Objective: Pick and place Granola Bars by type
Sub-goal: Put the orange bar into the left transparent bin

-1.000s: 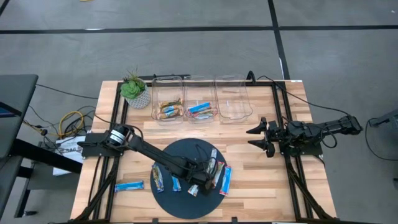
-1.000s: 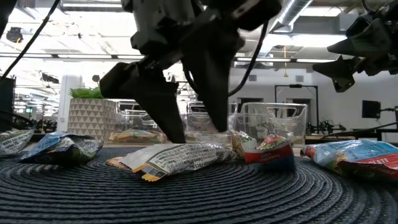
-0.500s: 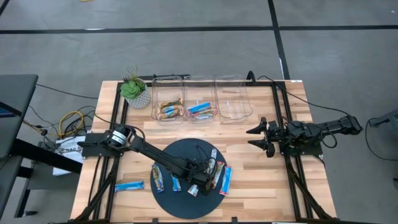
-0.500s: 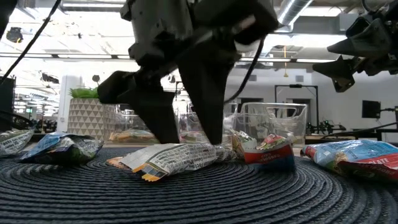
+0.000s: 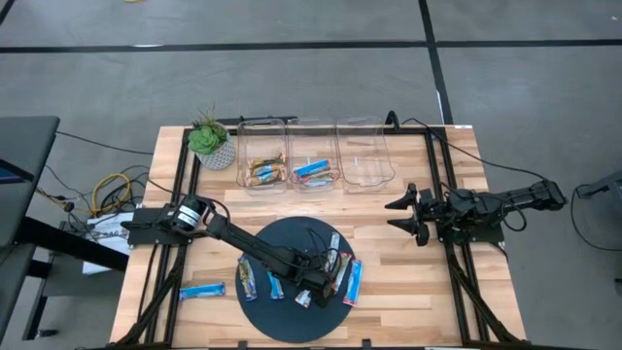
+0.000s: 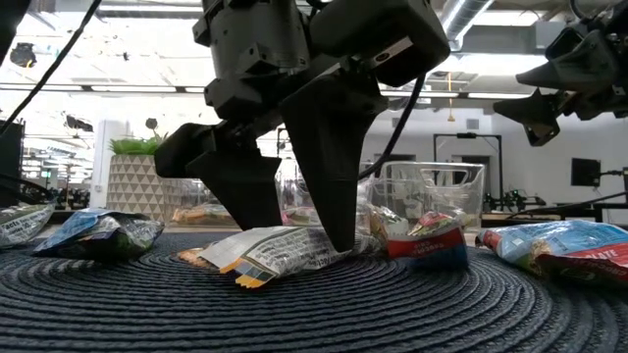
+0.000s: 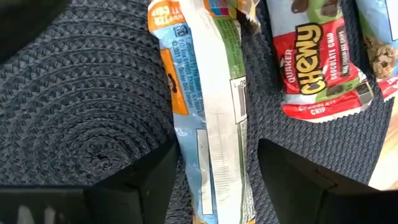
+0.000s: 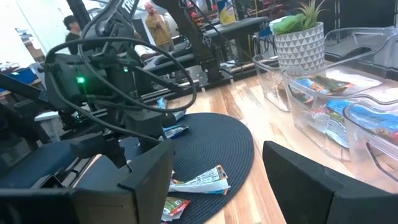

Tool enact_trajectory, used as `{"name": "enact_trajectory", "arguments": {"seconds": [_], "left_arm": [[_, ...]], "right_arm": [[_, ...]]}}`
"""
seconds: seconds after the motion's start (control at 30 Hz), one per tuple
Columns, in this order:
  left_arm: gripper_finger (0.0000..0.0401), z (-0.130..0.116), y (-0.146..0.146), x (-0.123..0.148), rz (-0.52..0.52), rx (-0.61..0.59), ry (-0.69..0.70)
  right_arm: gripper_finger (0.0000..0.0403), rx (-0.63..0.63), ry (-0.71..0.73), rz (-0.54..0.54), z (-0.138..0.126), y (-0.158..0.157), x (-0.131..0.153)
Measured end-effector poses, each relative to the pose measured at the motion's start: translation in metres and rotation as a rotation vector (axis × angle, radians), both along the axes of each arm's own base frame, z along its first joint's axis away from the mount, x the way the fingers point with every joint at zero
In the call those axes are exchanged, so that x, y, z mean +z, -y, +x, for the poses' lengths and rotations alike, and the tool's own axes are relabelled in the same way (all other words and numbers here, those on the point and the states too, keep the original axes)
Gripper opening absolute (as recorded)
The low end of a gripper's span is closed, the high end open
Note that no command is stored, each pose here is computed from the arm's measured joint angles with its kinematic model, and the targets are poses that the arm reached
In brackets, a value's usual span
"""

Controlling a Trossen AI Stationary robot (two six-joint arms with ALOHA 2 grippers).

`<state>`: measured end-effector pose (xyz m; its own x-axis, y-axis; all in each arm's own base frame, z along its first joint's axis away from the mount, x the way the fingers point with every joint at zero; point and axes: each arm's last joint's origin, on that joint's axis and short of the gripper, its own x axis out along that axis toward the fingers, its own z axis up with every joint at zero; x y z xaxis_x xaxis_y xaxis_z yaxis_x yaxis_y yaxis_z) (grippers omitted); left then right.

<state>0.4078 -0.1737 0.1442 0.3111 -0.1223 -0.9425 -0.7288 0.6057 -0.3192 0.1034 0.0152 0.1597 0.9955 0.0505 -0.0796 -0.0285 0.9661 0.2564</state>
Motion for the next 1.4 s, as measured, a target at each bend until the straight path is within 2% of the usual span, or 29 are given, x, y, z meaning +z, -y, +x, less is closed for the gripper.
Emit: {"name": "enact_trajectory", "arguments": {"seconds": [0.23, 0.53, 0.73, 1.03, 1.4], "left_arm": [[0.0208, 0.000, -0.001, -0.001, 0.000, 0.000, -0.005], [0.0119, 0.000, -0.001, -0.003, 0.009, -0.025, -0.006], [0.0086, 0.001, -0.002, -0.003, 0.011, -0.029, -0.006], [0.0075, 0.007, -0.007, 0.010, 0.057, -0.083, -0.019], [0.0075, 0.024, -0.019, 0.061, 0.166, -0.114, 0.051]], "right_arm": [[0.0244, 0.000, 0.000, 0.000, 0.000, 0.000, 0.000], [0.0244, -0.001, 0.000, 0.000, 0.000, 0.000, 0.000], [0.0244, -0.001, 0.000, 0.000, 0.000, 0.000, 0.000], [0.0244, 0.000, 0.001, 0.000, 0.000, 0.000, 0.000], [0.0244, -0.001, 0.001, 0.001, 0.000, 0.000, 0.000]]}}
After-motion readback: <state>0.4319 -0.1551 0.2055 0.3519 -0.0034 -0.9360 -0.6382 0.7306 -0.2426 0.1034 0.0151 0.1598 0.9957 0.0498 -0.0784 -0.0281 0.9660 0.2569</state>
